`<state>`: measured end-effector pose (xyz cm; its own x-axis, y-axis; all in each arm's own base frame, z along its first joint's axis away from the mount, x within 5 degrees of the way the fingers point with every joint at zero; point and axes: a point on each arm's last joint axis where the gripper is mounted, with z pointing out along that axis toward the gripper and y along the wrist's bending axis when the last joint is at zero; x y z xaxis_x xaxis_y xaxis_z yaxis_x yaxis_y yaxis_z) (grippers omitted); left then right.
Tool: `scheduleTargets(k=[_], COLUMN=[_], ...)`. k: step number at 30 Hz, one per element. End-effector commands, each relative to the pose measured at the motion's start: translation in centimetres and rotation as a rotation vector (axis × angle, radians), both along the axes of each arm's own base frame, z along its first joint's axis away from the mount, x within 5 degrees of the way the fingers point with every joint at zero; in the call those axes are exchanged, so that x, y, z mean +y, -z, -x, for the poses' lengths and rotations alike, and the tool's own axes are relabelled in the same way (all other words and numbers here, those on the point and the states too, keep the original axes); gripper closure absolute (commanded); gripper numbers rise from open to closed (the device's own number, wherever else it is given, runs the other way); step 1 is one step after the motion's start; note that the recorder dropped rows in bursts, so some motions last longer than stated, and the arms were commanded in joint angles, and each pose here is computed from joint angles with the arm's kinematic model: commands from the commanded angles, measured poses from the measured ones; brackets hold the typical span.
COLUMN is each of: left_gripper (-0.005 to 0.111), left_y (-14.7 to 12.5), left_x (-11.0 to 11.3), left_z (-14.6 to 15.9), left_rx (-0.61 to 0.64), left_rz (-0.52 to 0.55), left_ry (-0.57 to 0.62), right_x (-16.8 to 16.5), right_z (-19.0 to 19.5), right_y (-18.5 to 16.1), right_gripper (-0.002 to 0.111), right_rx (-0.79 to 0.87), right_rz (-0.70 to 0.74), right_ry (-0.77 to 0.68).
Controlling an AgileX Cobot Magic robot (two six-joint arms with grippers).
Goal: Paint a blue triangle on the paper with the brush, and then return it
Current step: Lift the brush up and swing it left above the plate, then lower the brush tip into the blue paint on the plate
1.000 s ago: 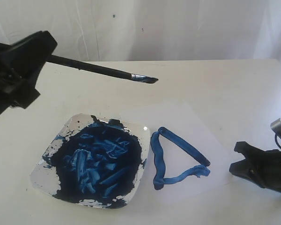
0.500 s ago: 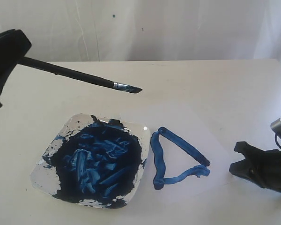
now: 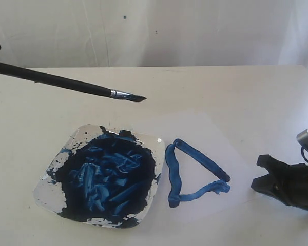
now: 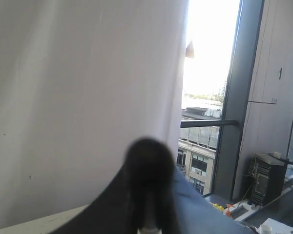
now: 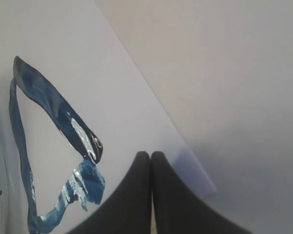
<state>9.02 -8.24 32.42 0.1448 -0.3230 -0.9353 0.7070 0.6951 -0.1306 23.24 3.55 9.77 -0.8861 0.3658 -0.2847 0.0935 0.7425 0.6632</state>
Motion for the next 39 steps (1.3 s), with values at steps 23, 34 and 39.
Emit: scheduleTargets(k=[23, 34, 39], left_gripper=[0.107, 0.107, 0.107], left_y=[1.6, 2.0, 1.0], left_x=[2.3, 1.3, 0.8], left_z=[0.3, -2.3, -3.5], left_rx=[0.09, 0.178, 0.257], left_rz=[-0.204, -0.214, -0.136], left_ry=[-0.194, -0.293, -0.315], right_x=[0.0, 0.0, 0.0], right_z=[0.0, 0.0, 0.0], right_y=[0.1, 0.1, 0.1], right_gripper=[0.108, 0.108, 0.108], right_rx=[0.018, 0.018, 0.018], right_rz=[-0.008, -0.008, -0.008], right_ry=[0.012, 0.012, 0.012])
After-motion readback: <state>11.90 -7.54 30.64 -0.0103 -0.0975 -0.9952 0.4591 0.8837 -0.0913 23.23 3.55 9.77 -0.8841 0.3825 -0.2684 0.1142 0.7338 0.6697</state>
